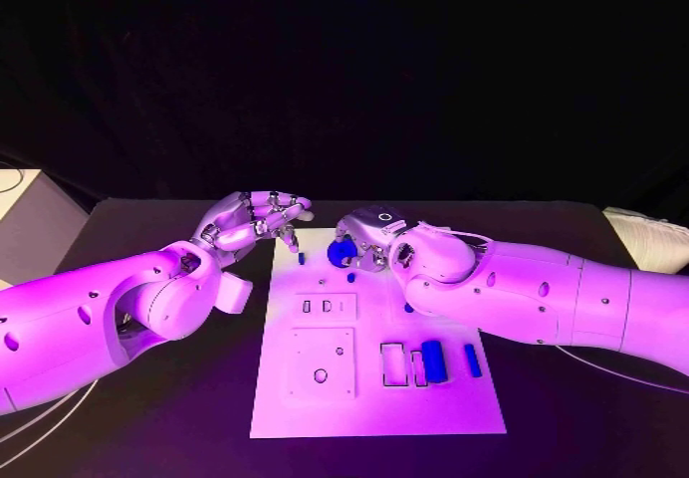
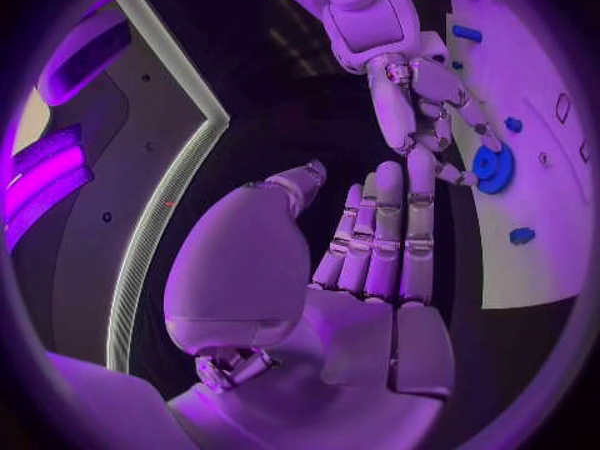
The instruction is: Assemble the parts on the task board
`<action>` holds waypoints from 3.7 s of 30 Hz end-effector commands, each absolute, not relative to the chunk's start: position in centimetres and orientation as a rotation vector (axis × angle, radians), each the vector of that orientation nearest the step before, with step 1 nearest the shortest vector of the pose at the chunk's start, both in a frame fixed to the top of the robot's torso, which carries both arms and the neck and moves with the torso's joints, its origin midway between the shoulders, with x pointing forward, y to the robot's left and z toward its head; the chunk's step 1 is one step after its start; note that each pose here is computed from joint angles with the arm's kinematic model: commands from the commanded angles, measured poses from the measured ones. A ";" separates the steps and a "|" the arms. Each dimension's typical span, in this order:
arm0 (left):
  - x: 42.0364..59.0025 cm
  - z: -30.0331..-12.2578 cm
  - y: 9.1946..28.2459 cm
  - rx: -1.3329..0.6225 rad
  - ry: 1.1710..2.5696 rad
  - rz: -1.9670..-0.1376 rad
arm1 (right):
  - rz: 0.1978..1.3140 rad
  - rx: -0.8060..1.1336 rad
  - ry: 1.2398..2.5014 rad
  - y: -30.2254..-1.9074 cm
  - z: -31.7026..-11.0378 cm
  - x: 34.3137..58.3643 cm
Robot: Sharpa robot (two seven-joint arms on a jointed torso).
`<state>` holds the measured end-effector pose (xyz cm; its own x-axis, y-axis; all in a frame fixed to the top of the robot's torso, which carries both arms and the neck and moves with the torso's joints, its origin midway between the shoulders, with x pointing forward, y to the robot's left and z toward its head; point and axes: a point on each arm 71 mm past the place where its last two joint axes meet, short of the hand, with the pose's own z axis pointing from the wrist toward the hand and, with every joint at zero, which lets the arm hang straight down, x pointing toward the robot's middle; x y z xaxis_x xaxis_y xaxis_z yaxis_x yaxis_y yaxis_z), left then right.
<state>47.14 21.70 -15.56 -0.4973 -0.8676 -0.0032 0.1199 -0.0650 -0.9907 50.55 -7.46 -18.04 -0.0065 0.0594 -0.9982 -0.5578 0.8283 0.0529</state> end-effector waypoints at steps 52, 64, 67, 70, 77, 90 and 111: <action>47.3 -15.6 21.6 -0.836 1.460 -1.681 | 0.497 -0.379 1.634 -9.1 -19.5 51.1; 47.3 -15.6 21.7 -0.838 1.459 -1.677 | 0.520 -0.338 1.578 -10.0 -19.3 50.5; 47.4 -15.6 21.8 -0.839 1.457 -1.674 | 0.550 -0.302 1.518 -10.8 -18.7 50.1; 47.4 -15.6 21.9 -0.840 1.455 -1.670 | 0.583 -0.261 1.469 -11.6 -18.2 49.8; 47.6 -15.7 22.2 -0.842 1.452 -1.662 | 0.630 -0.098 1.483 -14.4 -17.1 49.4; 47.7 -15.8 22.2 -0.841 1.455 -1.666 | 0.658 0.014 1.624 -23.4 -17.0 49.5; 47.6 -15.9 22.2 -0.828 1.470 -1.672 | 0.582 -0.027 1.610 -28.9 -18.4 51.0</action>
